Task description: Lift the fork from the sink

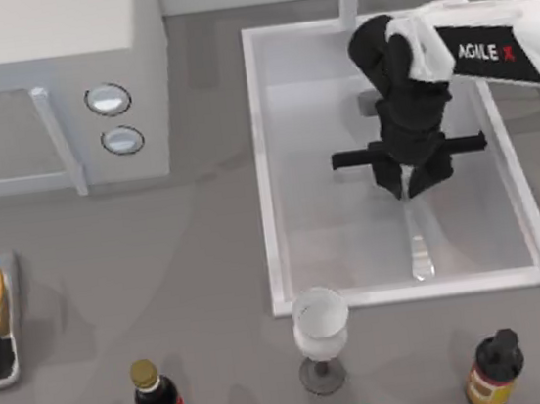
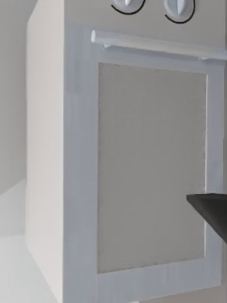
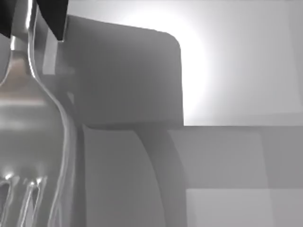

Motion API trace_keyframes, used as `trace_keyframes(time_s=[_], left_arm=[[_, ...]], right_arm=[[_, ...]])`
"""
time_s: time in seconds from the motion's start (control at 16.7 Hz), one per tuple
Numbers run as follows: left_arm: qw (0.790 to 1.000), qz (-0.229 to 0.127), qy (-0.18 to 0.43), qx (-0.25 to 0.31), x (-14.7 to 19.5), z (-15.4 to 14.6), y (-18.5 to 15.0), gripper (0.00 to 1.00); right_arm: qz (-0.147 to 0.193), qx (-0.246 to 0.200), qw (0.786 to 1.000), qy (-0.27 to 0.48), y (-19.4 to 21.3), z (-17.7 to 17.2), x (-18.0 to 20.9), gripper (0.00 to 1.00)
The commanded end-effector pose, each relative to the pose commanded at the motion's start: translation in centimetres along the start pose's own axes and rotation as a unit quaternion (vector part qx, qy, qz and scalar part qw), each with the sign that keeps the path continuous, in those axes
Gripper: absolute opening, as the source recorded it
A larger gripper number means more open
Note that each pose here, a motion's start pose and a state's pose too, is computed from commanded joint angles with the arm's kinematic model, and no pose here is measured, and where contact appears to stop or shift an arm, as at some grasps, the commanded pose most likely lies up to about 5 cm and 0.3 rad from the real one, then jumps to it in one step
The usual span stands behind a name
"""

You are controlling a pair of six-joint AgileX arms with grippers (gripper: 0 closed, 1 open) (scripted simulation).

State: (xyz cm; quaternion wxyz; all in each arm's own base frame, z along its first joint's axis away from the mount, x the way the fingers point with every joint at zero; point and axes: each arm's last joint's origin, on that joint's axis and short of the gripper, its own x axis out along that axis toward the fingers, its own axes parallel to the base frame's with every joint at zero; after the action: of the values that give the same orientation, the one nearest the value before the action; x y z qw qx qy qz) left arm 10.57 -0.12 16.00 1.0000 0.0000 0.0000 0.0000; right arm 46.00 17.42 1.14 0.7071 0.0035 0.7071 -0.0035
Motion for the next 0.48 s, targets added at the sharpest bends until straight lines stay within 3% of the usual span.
trace_keyframes(time_s=[0.24, 0.3, 0.48], left_arm=[[1.000, 0.000, 0.000, 0.000, 0.0, 0.0, 0.0, 1.00], [1.000, 0.000, 0.000, 0.000, 0.0, 0.0, 0.0, 1.00], [1.000, 0.000, 0.000, 0.000, 0.0, 0.0, 0.0, 1.00]], right_arm=[[0.000, 0.000, 1.000, 0.000, 0.0, 0.0, 0.0, 0.00], [0.000, -0.003, 1.000, -0.022, -0.1, 0.5, -2.3, 0.00], [0.001, -0.003, 1.000, -0.024, 0.1, 0.8, -3.5, 0.00]])
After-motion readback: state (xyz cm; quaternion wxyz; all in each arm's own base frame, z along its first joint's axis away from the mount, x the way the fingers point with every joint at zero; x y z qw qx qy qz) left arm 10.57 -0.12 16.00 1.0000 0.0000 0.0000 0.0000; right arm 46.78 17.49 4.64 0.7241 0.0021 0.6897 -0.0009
